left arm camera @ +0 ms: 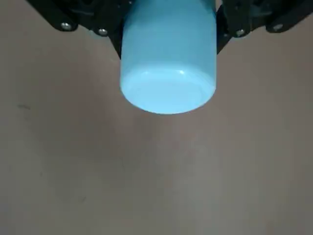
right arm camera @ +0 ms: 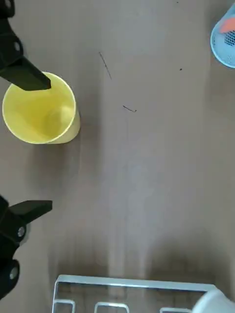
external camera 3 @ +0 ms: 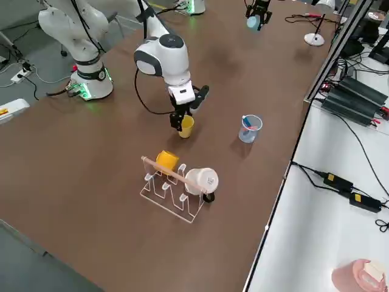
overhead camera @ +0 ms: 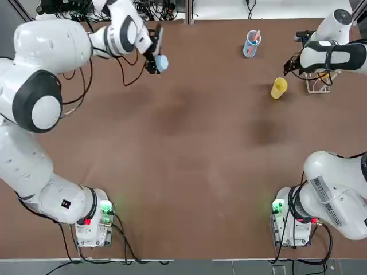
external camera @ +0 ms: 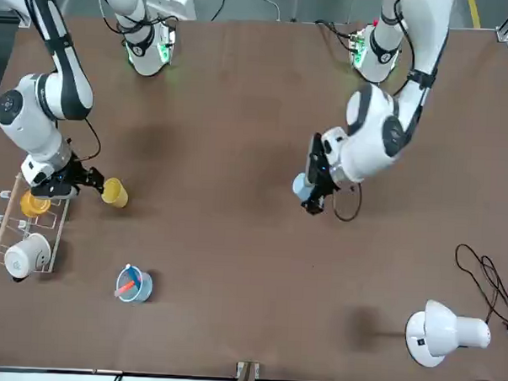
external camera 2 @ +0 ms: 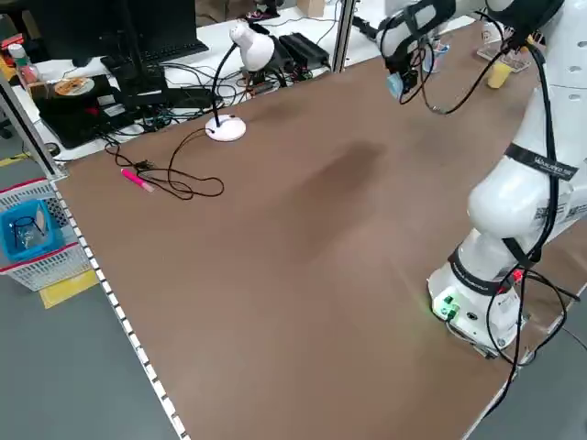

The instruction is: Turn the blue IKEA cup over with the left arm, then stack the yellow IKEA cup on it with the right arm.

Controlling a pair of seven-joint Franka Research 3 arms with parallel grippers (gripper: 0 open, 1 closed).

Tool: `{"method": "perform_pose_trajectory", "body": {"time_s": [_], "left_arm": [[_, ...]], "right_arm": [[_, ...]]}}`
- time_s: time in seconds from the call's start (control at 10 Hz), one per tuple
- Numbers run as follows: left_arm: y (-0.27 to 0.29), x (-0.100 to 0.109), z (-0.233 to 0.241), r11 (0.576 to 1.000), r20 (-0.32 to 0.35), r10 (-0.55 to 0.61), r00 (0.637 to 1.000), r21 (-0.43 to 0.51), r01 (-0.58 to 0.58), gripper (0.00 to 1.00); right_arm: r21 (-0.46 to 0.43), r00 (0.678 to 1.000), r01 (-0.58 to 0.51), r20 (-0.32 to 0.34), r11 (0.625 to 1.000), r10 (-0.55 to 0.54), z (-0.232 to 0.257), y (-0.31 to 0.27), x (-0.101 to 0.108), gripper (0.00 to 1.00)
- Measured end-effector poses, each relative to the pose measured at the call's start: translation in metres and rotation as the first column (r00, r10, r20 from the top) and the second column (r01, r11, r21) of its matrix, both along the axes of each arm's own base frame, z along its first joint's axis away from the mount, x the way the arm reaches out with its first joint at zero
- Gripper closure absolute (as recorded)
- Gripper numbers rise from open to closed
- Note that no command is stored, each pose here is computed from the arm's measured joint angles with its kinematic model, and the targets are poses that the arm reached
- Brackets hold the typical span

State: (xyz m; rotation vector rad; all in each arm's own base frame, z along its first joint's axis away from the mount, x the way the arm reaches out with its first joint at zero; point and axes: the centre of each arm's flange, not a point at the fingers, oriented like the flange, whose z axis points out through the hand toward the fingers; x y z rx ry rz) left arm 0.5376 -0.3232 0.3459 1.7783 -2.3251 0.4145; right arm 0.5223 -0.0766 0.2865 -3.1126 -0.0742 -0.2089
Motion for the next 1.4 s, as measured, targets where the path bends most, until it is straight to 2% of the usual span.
{"method": "perform_pose_trajectory", "body": {"time_s": [0.2, 0.4, 0.7, 0.9, 1.1, 1.3, 1.4], "left_arm": [[-0.027, -0.013, 0.017, 0.99, 0.088, -0.034, 0.996, 0.136, 0.022, 0.33], [-0.043, -0.018, 0.038, 0.964, 0.166, -0.058, 0.984, 0.267, 0.011, 0.33], [-0.072, -0.038, 0.044, 0.92, 0.225, -0.072, 0.972, 0.392, -0.022, 0.33], [-0.107, -0.059, 0.039, 0.859, 0.28, -0.117, 0.953, 0.51, -0.045, 0.33], [-0.151, -0.081, 0.02, 0.767, 0.288, -0.183, 0.94, 0.64, -0.047, 0.33], [-0.193, -0.094, -0.008, 0.687, 0.303, -0.242, 0.922, 0.725, -0.058, 0.33], [-0.207, -0.098, -0.028, 0.65, 0.308, -0.277, 0.91, 0.758, -0.059, 0.33]], "right_arm": [[-0.009, 1.0, -0.015, 0.008, 1.0, 0.015, -0.009, -0.001, -0.007, 0.01], [-0.005, 1.0, -0.026, 0.006, 1.0, 0.026, -0.019, 0.0, -0.011, 0.01], [-0.004, 0.999, -0.042, -0.005, 0.999, 0.042, -0.034, 0.004, -0.012, 0.01], [-0.002, 0.999, -0.043, -0.009, 0.999, 0.043, -0.04, 0.003, -0.013, 0.01], [-0.01, 0.998, -0.057, -0.004, 0.998, 0.057, -0.051, -0.003, -0.014, 0.02], [-0.01, 0.998, -0.062, -0.011, 0.998, 0.062, -0.065, -0.005, -0.014, 0.05], [-0.011, 0.998, -0.062, -0.014, 0.998, 0.061, -0.068, -0.005, -0.013, 0.15]]}}
